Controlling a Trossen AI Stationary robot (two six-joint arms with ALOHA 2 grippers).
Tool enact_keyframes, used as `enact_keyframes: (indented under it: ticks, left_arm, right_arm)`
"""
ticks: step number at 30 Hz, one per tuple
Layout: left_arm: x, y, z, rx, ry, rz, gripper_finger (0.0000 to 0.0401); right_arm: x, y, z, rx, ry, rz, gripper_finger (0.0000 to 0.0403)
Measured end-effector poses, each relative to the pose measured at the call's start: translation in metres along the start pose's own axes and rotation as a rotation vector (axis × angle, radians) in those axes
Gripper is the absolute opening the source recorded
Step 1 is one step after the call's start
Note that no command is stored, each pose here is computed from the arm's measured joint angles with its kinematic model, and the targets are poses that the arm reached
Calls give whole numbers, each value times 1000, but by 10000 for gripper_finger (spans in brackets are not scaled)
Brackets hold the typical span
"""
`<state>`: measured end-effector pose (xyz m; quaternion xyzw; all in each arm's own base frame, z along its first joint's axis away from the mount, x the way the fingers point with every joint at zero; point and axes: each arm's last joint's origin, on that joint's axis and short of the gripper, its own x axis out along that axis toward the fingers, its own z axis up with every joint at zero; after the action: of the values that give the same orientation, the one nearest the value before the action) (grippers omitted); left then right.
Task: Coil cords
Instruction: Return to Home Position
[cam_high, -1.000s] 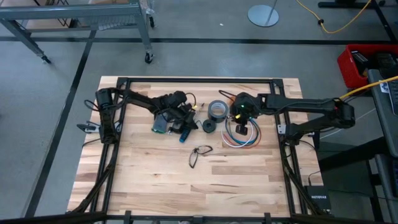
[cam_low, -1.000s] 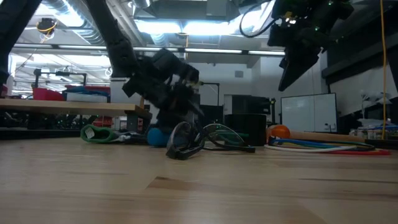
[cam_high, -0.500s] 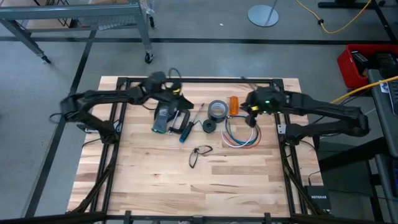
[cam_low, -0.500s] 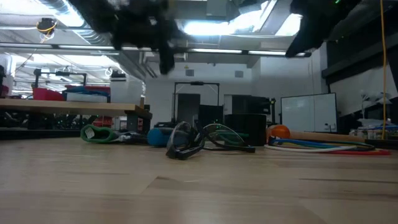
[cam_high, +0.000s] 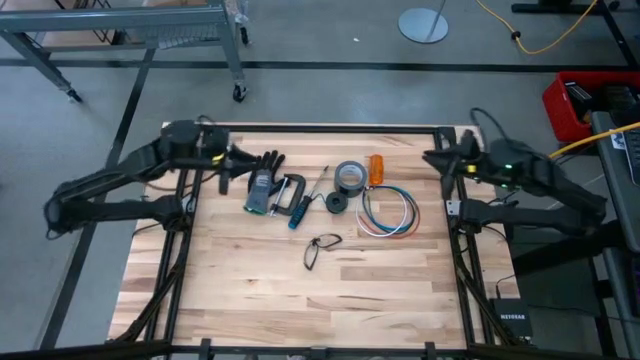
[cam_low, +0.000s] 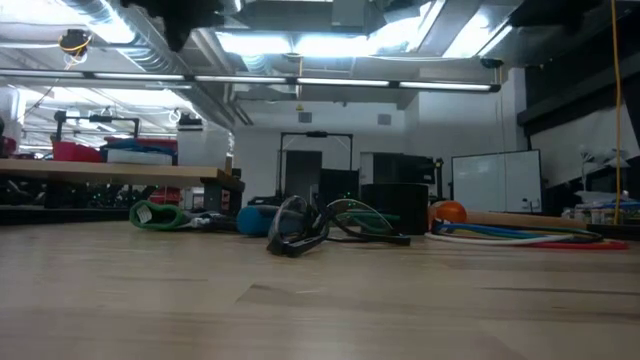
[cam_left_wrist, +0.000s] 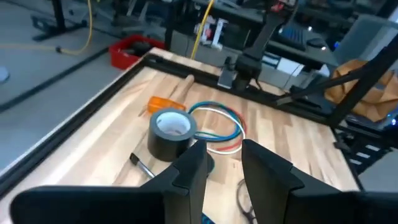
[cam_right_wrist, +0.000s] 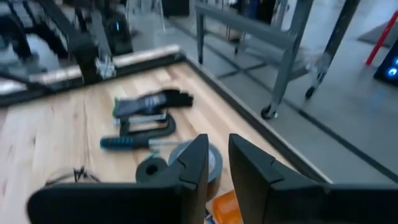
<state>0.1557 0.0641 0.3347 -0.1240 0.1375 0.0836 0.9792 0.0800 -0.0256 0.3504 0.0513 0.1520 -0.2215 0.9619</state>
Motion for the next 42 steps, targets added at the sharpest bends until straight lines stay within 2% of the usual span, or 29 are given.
enact_keyframes:
  ticks: [4, 8, 17, 23, 29, 35, 42]
  left_arm:
    - [-18, -8, -16, 10, -40, -25, 93]
    - [-24, -9, -39, -28, -52, -49, 93]
    - [-14, -3, -82, -60, -212, -96, 93]
    - [-10, 2, -107, -78, -258, -105, 93]
    - [-13, 4, -121, -98, -282, -114, 93]
    - [-16, 5, -131, -95, -308, -122, 93]
    - [-18, 7, -146, -104, -327, -129, 93]
  right_arm:
    - [-20, -5, -5, 26, -61, -18, 67]
    - [-25, -8, -22, 76, -79, -14, 67]
    - [-10, -7, -59, 136, -112, 36, 67]
    - [1, -6, -74, 146, -111, 48, 67]
    - [11, -5, -91, 165, -77, 88, 67]
    - [23, -3, -105, 180, -106, 129, 67]
    - [30, -2, -114, 203, -91, 137, 67]
